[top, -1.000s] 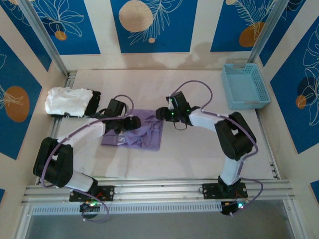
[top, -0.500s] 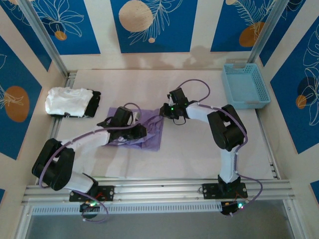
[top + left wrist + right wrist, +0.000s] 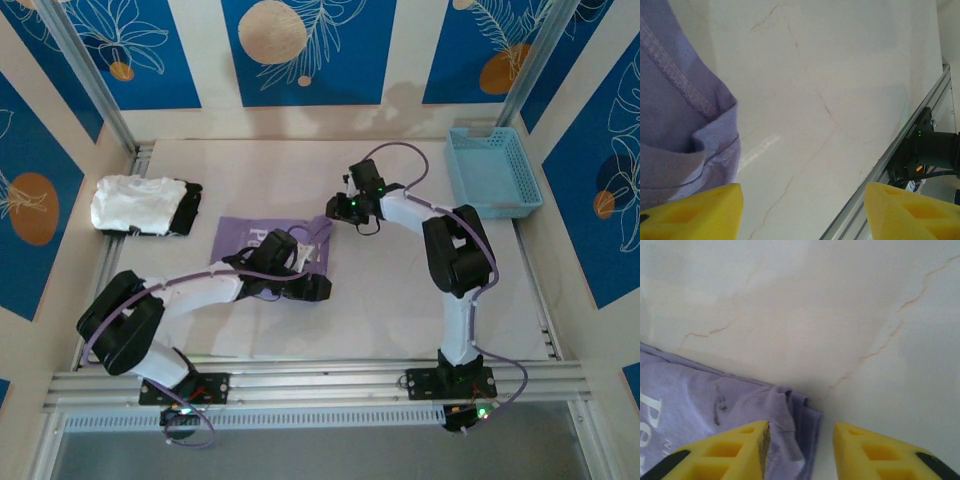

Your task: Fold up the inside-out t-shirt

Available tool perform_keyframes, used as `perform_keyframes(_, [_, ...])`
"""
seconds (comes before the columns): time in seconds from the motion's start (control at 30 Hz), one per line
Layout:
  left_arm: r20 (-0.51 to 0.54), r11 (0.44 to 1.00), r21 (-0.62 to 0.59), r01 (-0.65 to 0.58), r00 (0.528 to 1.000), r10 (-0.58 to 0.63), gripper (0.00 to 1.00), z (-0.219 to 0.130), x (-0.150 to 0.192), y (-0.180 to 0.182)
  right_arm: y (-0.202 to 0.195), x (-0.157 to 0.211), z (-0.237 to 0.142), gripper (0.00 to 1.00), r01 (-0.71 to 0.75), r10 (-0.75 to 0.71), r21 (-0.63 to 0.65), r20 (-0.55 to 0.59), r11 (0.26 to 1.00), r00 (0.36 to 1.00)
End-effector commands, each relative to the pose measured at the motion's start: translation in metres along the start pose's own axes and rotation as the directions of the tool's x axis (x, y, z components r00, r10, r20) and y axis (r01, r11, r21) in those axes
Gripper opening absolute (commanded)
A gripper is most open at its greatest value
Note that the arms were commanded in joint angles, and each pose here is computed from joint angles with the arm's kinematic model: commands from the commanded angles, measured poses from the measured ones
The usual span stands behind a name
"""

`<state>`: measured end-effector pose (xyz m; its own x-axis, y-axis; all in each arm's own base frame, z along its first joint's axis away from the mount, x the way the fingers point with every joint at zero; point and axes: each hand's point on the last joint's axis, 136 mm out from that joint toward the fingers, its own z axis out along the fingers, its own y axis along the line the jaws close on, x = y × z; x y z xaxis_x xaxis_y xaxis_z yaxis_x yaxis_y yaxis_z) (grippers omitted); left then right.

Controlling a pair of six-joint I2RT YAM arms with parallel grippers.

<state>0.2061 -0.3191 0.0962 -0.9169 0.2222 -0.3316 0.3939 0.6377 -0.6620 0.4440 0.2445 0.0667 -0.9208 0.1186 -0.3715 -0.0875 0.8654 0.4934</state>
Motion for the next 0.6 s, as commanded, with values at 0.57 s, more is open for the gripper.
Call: perform_keyframes(0.57, [0.438, 0.851, -0.244, 0.464, 0.836, -0.331, 0.70, -0.115, -0.080, 0.196, 0.102, 0.189, -0.016, 0.35, 0.083, -0.146, -0.235, -0.264, 0.968, 0.954])
